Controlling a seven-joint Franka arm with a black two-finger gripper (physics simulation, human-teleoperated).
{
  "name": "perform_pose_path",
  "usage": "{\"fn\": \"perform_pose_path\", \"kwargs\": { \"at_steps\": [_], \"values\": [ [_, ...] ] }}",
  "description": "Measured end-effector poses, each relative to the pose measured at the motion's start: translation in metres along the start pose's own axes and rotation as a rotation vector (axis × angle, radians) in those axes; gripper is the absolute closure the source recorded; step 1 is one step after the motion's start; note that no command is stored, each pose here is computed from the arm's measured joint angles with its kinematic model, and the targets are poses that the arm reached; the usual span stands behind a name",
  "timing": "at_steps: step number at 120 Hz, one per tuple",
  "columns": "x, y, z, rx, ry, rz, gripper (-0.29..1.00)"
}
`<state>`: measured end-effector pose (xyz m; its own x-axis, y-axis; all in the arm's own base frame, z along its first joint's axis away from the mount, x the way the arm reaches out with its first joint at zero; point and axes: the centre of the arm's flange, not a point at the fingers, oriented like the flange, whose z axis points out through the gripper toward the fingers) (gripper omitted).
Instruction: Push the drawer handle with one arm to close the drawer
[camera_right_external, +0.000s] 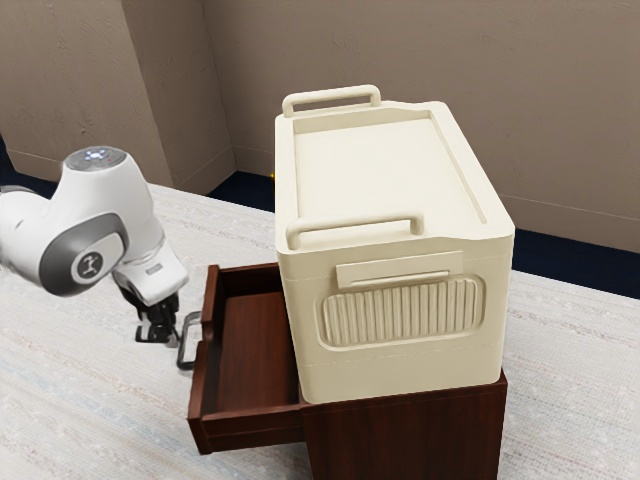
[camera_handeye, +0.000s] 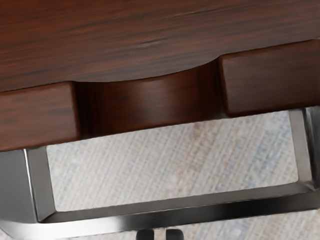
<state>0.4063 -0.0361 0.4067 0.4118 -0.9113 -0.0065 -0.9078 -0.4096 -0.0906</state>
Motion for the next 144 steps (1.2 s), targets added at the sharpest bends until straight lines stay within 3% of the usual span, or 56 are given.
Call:
{"fn": "perform_pose_path", "kwargs": {
  "at_steps": [144],
  "values": [
    [0.071,-0.01,-0.002,0.029,0.127,-0.064,0.79]
  ]
}}
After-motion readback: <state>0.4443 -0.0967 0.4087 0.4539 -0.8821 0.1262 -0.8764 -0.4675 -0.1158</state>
